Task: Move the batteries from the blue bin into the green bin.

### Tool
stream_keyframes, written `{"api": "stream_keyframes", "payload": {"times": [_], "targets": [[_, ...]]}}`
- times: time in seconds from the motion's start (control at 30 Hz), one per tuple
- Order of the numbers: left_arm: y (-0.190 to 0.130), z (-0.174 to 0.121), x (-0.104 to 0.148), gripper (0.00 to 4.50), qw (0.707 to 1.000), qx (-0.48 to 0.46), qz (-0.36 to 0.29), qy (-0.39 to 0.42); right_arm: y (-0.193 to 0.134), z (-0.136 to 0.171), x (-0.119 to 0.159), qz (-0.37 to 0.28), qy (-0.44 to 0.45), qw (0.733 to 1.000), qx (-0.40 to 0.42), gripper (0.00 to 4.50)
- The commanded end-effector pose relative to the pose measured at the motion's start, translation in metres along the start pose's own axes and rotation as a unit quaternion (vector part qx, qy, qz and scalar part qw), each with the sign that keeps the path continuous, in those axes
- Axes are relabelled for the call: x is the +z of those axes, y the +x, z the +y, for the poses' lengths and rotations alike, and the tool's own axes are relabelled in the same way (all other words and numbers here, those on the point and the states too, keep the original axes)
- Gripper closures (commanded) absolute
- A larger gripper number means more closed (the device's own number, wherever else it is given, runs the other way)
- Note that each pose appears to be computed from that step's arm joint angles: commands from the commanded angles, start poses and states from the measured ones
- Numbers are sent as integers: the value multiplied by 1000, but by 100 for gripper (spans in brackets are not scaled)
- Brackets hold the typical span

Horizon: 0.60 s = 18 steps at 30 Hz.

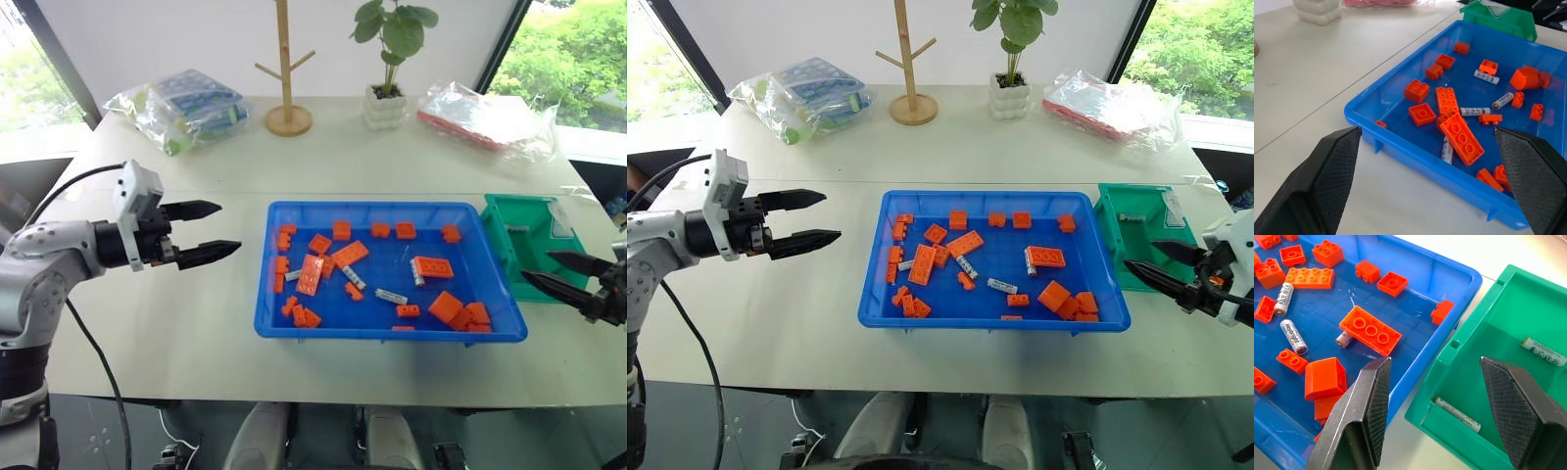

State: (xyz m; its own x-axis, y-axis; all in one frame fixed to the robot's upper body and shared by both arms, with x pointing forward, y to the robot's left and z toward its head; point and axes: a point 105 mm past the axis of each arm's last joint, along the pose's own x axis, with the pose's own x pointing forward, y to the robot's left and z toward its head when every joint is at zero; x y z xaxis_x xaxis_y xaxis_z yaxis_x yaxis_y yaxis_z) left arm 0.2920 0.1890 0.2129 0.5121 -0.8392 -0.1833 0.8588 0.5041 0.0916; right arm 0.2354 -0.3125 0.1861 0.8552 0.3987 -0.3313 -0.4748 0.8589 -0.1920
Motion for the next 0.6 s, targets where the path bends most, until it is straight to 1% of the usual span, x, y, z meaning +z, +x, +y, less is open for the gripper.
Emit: {"api": "stream_keyframes", "payload": {"times": [0.03,0.37,0.6], "targets": [[-5,-1,14,0,1000,-3,-16,22,-3,0,6,-9,-10,1000,-4,156],[-4,1,14,0,1000,-3,-13,20,-4,-1,6,-4,-17,1000,-7,156],[-5,-1,13,0,1000,-2,-11,25,0,-1,12,-8,-32,999,-1,156]]}}
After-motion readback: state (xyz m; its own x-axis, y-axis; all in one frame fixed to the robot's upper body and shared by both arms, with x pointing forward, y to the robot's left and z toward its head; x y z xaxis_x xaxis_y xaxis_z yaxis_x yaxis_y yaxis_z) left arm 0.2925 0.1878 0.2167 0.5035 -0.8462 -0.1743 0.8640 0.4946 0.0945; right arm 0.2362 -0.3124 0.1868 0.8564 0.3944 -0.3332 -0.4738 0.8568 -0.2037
